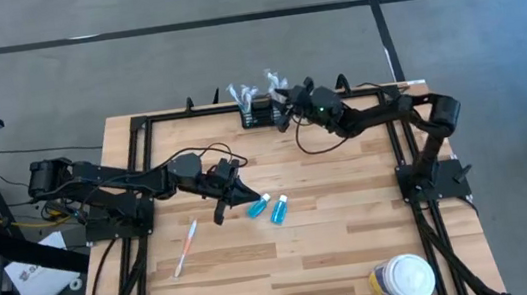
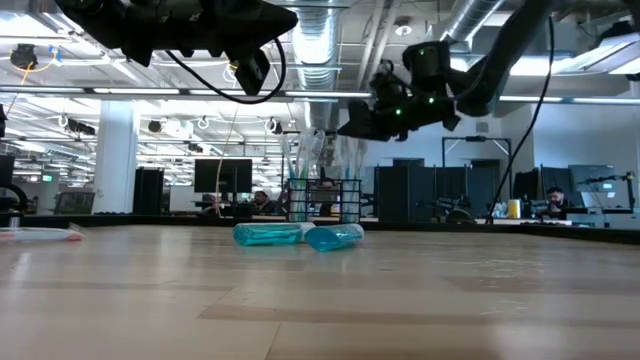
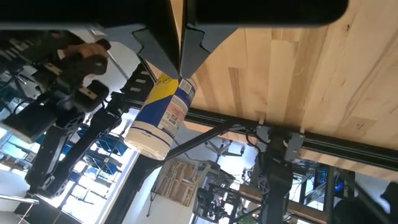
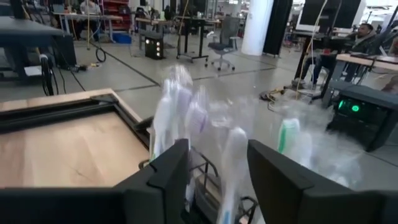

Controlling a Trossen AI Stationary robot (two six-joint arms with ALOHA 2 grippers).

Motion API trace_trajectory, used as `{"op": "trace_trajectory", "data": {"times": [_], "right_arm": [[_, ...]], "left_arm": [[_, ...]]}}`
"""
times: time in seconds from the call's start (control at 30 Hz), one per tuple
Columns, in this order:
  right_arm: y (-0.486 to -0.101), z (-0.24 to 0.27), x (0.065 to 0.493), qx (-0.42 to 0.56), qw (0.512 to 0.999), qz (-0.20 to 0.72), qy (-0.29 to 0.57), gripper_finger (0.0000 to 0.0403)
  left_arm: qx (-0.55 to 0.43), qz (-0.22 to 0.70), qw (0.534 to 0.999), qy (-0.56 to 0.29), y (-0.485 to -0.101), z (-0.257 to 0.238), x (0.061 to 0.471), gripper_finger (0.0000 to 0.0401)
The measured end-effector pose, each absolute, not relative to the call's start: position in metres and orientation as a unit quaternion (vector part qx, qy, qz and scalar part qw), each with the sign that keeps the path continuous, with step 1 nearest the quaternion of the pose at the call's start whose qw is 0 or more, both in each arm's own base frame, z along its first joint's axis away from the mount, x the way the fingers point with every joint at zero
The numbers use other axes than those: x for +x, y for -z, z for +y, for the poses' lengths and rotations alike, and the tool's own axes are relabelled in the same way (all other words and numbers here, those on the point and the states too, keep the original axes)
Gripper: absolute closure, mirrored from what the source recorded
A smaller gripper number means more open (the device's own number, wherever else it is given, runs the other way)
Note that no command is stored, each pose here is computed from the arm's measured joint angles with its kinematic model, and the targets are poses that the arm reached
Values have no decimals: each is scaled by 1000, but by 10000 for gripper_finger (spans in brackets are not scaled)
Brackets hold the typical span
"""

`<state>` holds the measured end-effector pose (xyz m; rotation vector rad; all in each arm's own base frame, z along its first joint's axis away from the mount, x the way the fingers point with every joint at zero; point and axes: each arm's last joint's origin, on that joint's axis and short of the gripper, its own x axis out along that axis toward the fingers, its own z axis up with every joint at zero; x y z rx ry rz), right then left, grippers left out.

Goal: Pick & Place toothbrushing station
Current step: Put the blue toothbrush into the black wire organizer, then put the left blue mouthwash into the black wire organizer

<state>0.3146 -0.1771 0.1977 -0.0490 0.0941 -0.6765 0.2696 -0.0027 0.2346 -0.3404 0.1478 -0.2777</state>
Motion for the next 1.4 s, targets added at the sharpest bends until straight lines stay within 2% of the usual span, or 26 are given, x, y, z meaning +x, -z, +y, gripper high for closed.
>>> {"op": "trace_trajectory", "data": {"times": [0.3,0.6,1.1,1.4], "right_arm": [[-224,-161,305,-21,945,76,318,225],[-237,-132,300,-39,951,133,278,226],[-212,-60,305,-79,939,301,147,239],[-205,-27,304,-84,933,337,97,238]], "left_arm": [[-171,83,973,134,-233,-3,269,394],[-188,165,962,107,-217,-2,266,393],[-197,180,960,90,-214,-1,265,393],[-217,180,956,80,-214,-1,266,393]]}}
